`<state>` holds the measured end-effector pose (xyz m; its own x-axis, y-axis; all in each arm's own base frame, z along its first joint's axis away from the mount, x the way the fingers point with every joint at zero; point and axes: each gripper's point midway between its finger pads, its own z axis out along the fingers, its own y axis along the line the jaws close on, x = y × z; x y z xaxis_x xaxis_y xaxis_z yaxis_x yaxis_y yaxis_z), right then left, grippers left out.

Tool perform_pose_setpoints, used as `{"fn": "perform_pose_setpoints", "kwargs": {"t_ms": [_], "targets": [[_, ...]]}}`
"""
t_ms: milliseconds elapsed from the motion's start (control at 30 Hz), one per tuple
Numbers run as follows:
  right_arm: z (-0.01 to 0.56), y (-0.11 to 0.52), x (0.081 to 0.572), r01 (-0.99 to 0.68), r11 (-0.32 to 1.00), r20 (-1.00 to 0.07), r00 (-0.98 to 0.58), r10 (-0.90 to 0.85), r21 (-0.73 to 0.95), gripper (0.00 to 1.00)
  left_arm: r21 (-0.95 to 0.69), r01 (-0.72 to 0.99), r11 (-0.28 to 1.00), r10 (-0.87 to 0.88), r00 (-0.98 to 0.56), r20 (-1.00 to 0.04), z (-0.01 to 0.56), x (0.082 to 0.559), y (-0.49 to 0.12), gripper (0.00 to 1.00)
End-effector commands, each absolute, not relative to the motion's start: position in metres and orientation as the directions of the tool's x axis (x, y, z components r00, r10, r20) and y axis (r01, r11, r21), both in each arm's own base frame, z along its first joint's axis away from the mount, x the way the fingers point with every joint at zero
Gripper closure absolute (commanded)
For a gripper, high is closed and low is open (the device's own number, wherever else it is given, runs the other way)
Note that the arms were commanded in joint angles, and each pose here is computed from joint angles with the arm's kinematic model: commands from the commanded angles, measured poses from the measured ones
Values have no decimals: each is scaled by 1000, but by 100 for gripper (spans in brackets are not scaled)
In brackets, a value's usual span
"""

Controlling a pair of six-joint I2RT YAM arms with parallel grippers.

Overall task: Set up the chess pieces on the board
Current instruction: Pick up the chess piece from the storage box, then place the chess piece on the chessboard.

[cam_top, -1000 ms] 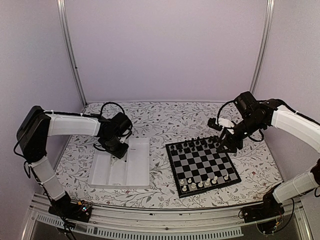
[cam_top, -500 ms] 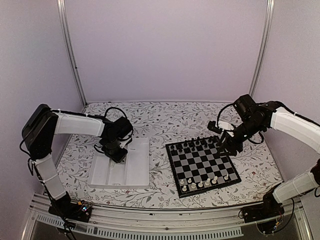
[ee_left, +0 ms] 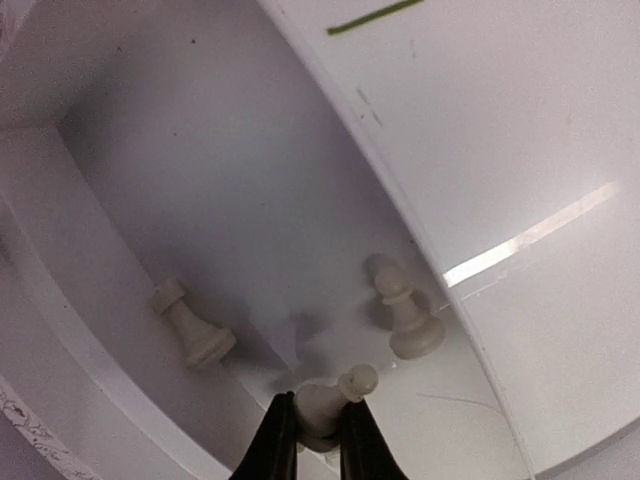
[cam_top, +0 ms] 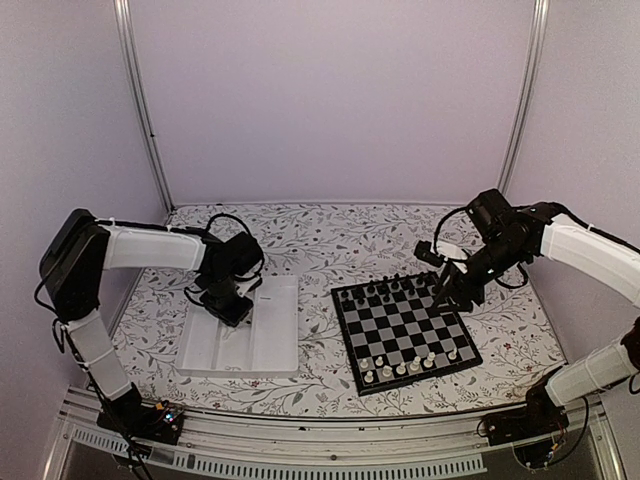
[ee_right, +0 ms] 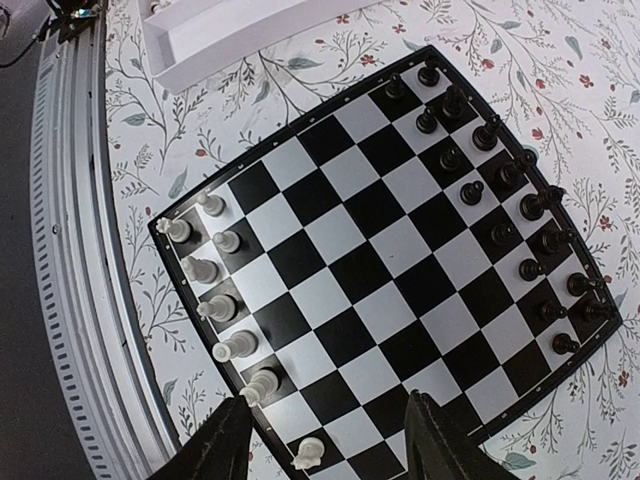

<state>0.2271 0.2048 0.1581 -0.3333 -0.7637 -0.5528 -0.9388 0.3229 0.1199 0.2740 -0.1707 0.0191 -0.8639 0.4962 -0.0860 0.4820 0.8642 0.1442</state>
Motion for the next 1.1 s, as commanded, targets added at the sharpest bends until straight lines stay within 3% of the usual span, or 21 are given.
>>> {"fn": "perform_pose_setpoints", "kwargs": {"t_ms": [0, 200, 400, 833, 1067], "targets": [[181, 222, 232, -941, 299, -624, -330, -708, 159, 45, 75, 458, 886, 463, -860, -214, 51, 275, -179, 92], [203, 260, 244, -942, 253, -699, -335, -632, 222, 47, -104, 500, 860, 407, -795, -450, 87, 274, -210, 93], [200, 312, 250, -943, 165, -700, -326, -636, 289, 52, -266, 580, 770, 318, -710, -628, 126, 261, -247, 92], [187, 437, 264, -907, 61, -667, -350, -658, 416, 56, -411, 617, 671, 192, -680, -708, 148, 245, -290, 92], [172, 460, 252, -887, 23, -651, -356, -670, 461, 64, -461, 623, 632, 167, -690, -704, 149, 242, -304, 92]]}}
